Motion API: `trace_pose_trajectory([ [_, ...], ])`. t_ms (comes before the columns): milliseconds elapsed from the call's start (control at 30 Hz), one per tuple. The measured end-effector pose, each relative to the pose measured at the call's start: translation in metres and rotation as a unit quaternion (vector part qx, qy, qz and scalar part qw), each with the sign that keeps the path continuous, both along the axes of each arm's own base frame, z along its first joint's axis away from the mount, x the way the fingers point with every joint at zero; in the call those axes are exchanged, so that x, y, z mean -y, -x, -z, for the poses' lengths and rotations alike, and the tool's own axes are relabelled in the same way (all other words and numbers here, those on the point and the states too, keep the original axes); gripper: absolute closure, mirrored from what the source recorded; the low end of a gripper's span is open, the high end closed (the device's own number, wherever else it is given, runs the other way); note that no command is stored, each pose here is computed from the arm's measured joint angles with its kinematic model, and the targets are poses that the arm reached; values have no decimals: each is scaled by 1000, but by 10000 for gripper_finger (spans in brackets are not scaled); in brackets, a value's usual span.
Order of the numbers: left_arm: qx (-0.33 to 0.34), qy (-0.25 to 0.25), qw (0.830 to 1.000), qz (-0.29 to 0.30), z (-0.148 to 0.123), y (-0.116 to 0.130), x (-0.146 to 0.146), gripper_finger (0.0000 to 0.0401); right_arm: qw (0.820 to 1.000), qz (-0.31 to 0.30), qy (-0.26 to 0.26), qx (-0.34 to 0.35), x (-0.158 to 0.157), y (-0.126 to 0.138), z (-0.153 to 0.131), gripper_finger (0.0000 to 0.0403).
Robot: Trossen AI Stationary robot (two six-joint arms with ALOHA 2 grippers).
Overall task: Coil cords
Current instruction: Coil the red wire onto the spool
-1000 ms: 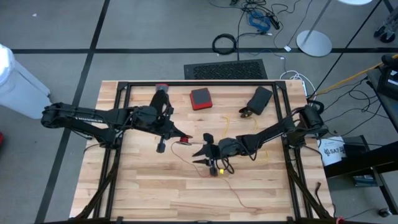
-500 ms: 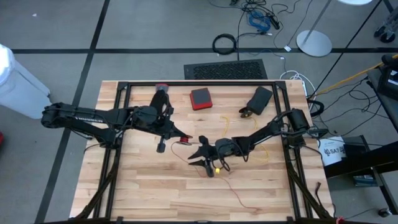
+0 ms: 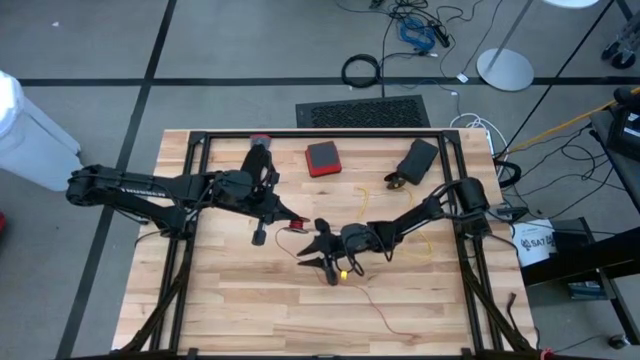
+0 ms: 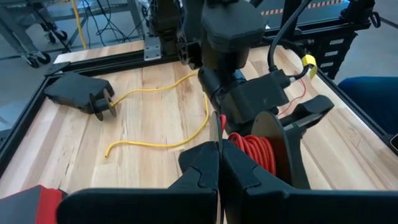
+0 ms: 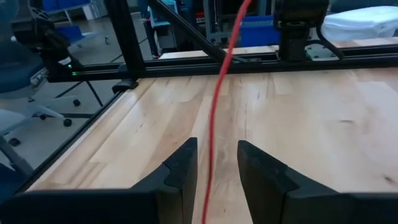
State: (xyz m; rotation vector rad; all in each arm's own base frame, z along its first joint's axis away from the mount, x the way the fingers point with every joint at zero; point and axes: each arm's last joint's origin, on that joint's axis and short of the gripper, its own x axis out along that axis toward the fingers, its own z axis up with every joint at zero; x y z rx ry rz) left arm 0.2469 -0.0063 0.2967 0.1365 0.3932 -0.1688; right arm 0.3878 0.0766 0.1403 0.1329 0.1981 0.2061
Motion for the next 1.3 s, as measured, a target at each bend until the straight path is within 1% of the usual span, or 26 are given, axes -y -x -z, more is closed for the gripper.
trace_pose_trajectory([
  [100,0,0,1000,0,0,0,0,401,1000,2,0,0,2,0,0,301],
  [200,1,0,1000,0,0,0,0,401,1000,3,1,0,2,0,0,312],
  [633,1,0,1000,0,0,0,0,401,1000,6,15,-2,4,-1,1,397],
  [833,-9,0,1000,0,2,1,0,401,997,60,20,-46,9,1,9,402],
  [1000,-27,0,1000,0,5,2,0,401,991,105,26,-81,12,3,14,402],
  [1167,-46,6,999,14,8,4,1,401,980,168,42,-94,18,8,2,403],
  [1300,-71,7,997,15,12,6,1,401,973,201,56,-100,21,14,-16,403],
])
